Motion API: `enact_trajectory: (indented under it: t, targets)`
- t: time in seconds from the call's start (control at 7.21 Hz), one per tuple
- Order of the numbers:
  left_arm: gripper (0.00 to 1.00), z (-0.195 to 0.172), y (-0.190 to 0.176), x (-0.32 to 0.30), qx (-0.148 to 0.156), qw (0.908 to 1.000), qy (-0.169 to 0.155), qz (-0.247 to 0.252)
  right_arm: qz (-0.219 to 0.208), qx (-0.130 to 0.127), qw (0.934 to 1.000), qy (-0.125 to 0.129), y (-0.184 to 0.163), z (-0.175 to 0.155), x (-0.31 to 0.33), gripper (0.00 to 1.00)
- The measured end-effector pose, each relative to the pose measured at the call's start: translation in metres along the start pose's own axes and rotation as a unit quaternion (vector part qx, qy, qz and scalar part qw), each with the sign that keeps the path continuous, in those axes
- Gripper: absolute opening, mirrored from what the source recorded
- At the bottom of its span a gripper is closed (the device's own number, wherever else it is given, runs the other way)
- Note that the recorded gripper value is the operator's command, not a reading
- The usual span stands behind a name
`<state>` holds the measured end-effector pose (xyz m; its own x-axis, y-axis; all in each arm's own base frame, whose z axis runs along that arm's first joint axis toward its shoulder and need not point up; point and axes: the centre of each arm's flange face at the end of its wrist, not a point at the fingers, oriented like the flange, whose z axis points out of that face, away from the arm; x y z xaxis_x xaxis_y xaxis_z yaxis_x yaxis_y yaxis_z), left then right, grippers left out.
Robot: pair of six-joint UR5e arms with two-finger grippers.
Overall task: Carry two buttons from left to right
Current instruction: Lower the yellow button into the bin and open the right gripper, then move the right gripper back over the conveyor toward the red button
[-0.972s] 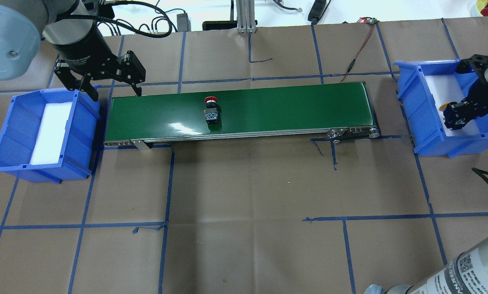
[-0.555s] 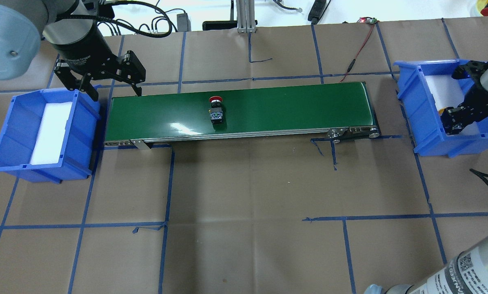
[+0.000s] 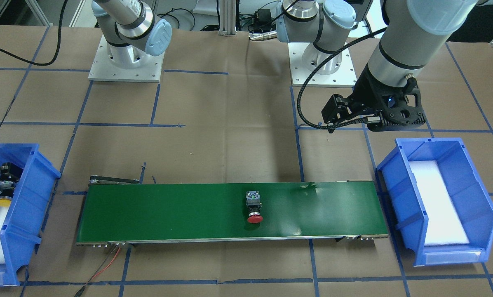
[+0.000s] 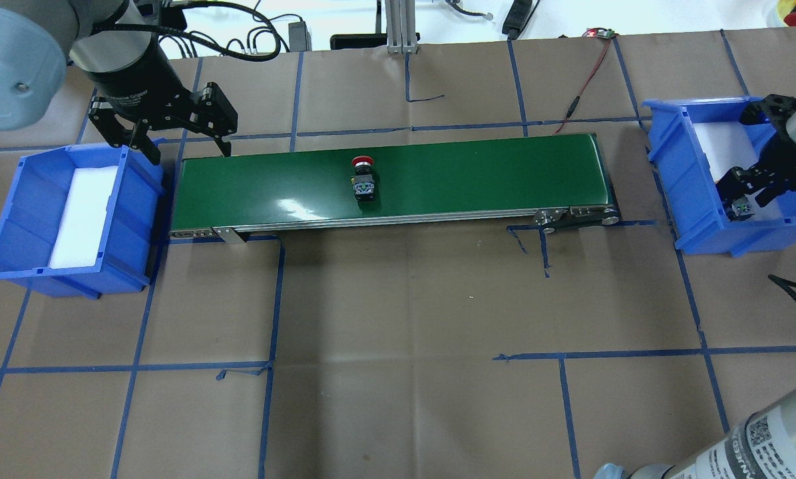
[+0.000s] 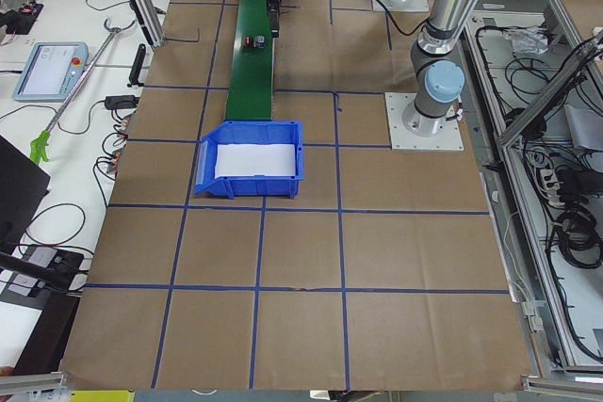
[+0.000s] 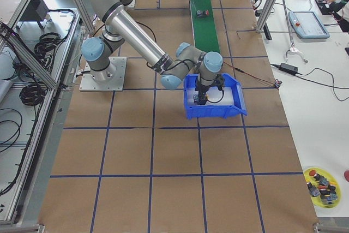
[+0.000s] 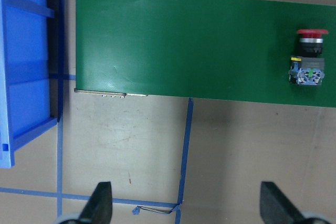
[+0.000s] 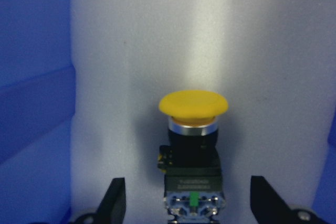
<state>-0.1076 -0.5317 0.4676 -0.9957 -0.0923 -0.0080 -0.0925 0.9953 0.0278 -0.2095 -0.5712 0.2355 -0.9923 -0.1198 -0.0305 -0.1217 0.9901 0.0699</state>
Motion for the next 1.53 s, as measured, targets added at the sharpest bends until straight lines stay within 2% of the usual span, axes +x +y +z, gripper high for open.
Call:
enact_trajectory:
  t: [0.28,0.42,0.56,0.69,0.83,1.25,1.39,1.53]
  targets:
    - [1.0,0.0,0.0,0.0,0.0,1.0,0.0,0.001,0.0,0.032,0.9992,0.025,-0.001,-0.045,-0.001,0.99]
    - [1.0,0.0,0.0,0.0,0.0,1.0,0.001,0.001,-0.002,0.065,0.9972,0.037,-0.001,-0.082,-0.005,1.0]
    - [1.0,0.0,0.0,0.0,0.0,1.0,0.001,0.001,-0.007,0.102,0.9942,0.034,0.0,-0.113,-0.015,1.0]
    - [1.0,0.0,0.0,0.0,0.0,1.0,0.001,0.001,-0.015,0.127,0.9915,0.025,0.001,-0.137,-0.028,1.0]
    - [1.0,0.0,0.0,0.0,0.001,1.0,0.001,0.001,-0.024,0.137,0.9901,0.019,0.001,-0.159,-0.043,1.0]
    - [1.0,0.0,0.0,0.0,0.0,1.0,0.001,0.0,-0.016,0.133,0.991,-0.008,-0.019,-0.213,-0.118,1.0]
    - [1.0,0.0,0.0,0.0,0.0,1.0,0.001,0.0,-0.002,0.136,0.9908,-0.003,-0.026,-0.226,-0.144,1.0]
    - [1.0,0.0,0.0,0.0,0.0,1.0,0.001,0.0,0.02,0.132,0.991,0.013,-0.028,-0.233,-0.165,1.0]
